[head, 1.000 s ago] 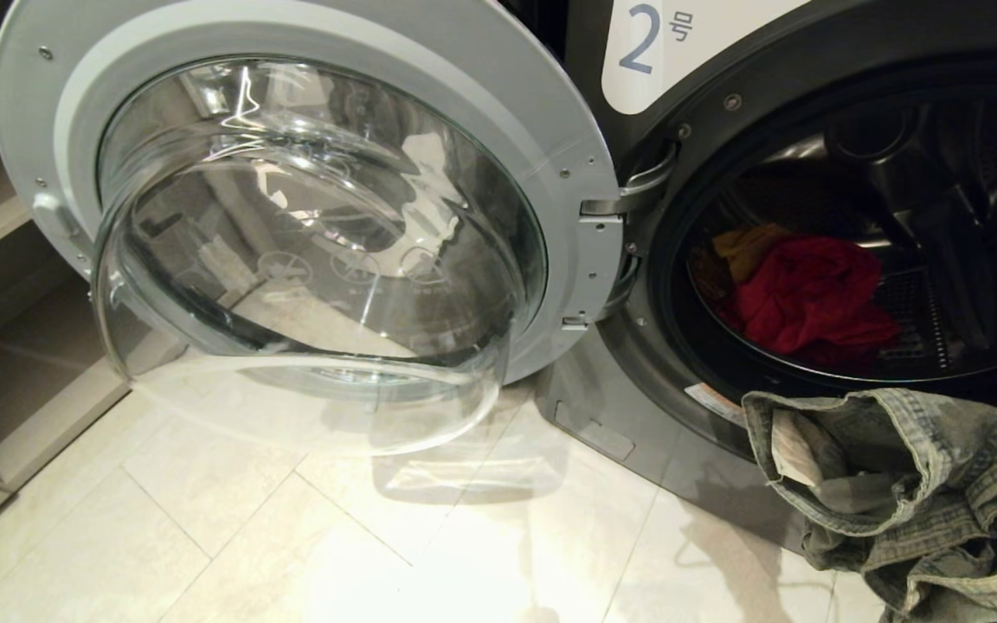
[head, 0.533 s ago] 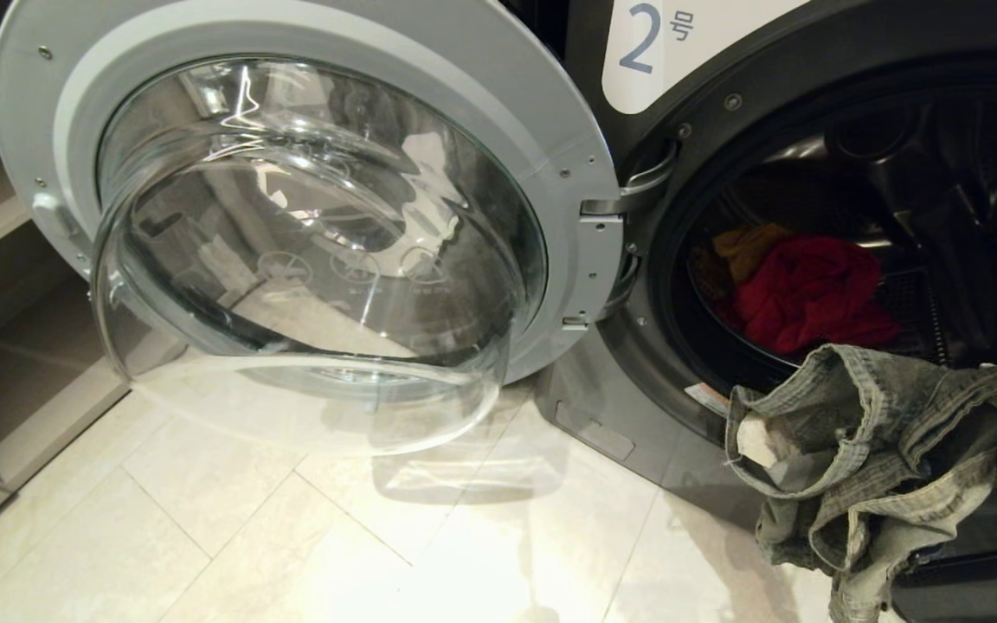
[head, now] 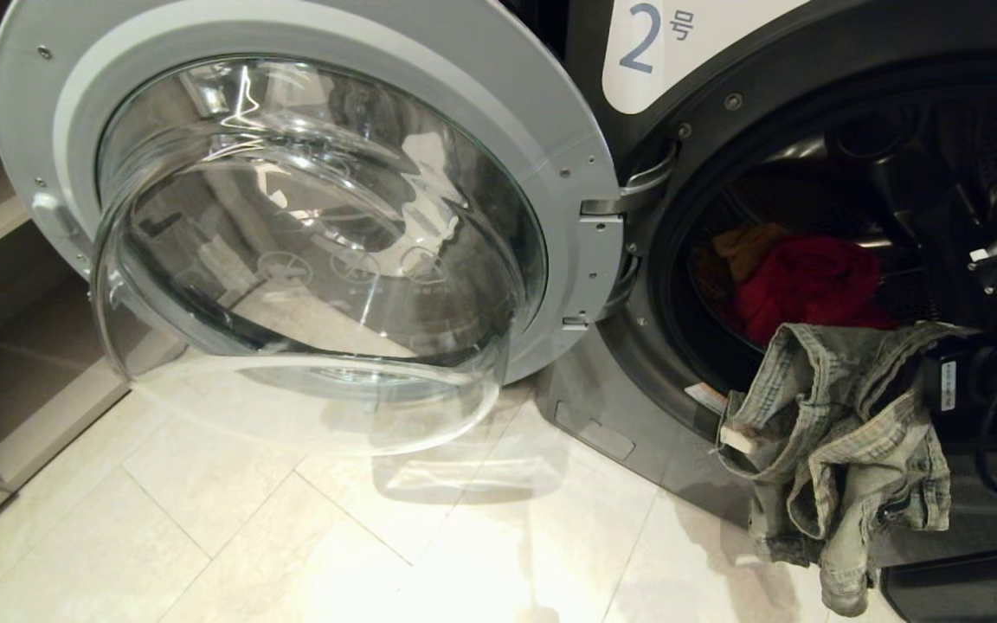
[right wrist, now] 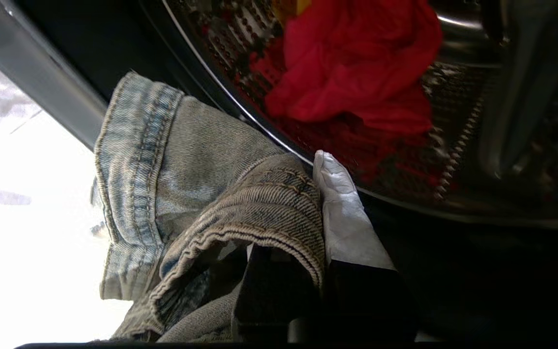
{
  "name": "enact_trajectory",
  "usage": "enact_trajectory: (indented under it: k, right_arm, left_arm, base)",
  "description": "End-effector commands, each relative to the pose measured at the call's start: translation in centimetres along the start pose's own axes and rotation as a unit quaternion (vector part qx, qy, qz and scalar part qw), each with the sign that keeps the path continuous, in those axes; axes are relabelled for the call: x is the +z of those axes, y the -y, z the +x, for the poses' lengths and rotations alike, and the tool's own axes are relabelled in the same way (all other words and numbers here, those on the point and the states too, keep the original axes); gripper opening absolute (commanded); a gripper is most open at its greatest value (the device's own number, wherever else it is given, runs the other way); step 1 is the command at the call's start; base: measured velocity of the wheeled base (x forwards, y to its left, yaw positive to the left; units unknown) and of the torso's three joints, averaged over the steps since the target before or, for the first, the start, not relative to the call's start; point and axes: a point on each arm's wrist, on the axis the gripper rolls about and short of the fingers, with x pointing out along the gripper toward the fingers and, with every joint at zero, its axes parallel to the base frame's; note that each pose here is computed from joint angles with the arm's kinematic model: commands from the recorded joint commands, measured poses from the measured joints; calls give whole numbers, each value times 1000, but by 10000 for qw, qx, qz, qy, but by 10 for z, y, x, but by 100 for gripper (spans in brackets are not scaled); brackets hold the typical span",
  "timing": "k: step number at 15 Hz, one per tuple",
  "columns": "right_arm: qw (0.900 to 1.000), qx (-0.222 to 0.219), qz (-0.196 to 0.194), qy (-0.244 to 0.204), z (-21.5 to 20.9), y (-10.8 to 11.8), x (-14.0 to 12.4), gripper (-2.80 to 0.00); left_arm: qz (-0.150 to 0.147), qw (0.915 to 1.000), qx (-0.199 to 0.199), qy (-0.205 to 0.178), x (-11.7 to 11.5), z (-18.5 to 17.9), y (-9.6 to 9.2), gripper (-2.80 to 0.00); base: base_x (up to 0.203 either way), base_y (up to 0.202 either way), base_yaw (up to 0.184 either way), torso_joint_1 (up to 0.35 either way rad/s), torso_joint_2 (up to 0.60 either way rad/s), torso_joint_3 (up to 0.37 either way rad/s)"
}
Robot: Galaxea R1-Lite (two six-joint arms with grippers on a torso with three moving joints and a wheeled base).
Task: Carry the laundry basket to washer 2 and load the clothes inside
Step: Place the clothes into the washing machine
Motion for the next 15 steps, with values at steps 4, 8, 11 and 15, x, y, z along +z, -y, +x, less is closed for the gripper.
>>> enact_trajectory:
  k: [4, 8, 11, 15]
  right_arm:
    - [9996, -255, -17, 103, 44, -12, -7, -280]
    - [9957, -912, 25, 130, 84, -25, -21, -280]
    - [9839, -1727, 250, 379, 132, -32, -9, -280]
    - [9644, -2346, 614, 1057, 185, -32, 27, -280]
  left_arm:
    - [0, 9998, 7, -195, -11, 2, 0, -280]
    - [1, 9998, 11, -193, -11, 2, 0, -280]
    - [0, 9998, 7, -196, -11, 2, 0, -280]
    - [0, 9998, 7, -195, -11, 2, 0, -280]
  base:
    - [0, 0, 0, 0, 0, 0]
    - [0, 0, 0, 0, 0, 0]
    - [0, 0, 0, 0, 0, 0]
    - [0, 0, 0, 0, 0, 0]
